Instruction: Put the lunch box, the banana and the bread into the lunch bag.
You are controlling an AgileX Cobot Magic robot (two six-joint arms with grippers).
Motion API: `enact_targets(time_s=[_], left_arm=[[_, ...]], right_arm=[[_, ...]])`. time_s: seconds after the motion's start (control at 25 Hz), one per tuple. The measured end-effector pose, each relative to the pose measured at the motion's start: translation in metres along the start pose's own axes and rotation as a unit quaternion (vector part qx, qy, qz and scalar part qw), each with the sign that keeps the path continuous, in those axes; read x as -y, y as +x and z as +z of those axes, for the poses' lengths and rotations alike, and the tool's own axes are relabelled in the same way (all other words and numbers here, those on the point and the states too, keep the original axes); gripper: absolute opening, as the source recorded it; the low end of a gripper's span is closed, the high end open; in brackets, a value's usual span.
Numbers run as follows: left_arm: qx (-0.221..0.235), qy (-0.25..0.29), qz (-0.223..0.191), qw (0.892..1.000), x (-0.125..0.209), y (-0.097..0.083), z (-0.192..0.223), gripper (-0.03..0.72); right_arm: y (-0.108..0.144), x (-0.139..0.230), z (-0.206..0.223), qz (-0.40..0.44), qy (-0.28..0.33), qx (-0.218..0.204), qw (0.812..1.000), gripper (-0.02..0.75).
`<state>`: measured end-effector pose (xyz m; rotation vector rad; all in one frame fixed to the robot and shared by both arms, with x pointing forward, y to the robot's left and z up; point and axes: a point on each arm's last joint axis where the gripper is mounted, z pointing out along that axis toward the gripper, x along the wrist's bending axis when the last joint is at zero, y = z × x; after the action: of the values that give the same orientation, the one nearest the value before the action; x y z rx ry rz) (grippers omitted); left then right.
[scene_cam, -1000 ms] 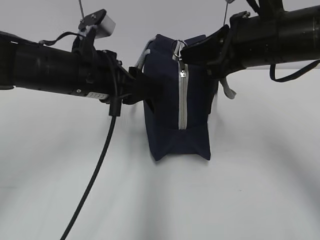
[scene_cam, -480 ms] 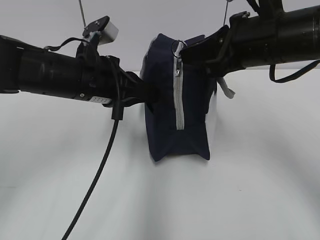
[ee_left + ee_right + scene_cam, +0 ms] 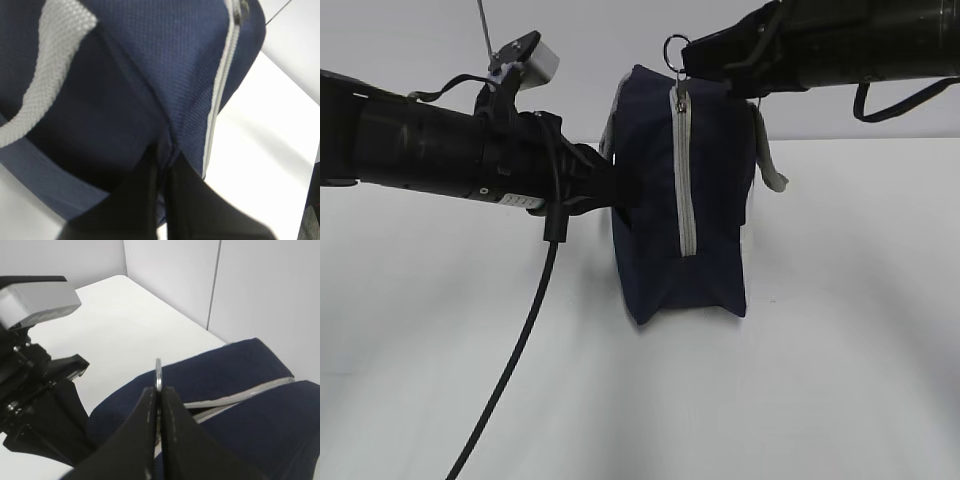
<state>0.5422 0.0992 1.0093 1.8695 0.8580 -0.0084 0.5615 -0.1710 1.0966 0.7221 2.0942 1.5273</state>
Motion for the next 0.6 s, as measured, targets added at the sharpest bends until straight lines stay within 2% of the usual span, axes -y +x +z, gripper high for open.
enact_targets(time_s=[0.16,0.48,0.6], left_arm=[[0.002,0.004,0.005,1.0,0.001,0.0,0.0,0.007],[0.009,0.015,0.02,1.0,0.003,-0.002,0.0,0.006],[0.013,0.021,0.026,0.999,0.004,-0.002,0.0,0.006]], right_arm=[[-0.004,-0.003,0.006,-0.026,0.007,-0.014,1.0,0.0],[-0.03,0.002,0.006,-0.052,0.018,-0.134,0.989,0.0],[-0.042,0.006,0.012,-0.048,0.018,-0.159,0.986,0.0]])
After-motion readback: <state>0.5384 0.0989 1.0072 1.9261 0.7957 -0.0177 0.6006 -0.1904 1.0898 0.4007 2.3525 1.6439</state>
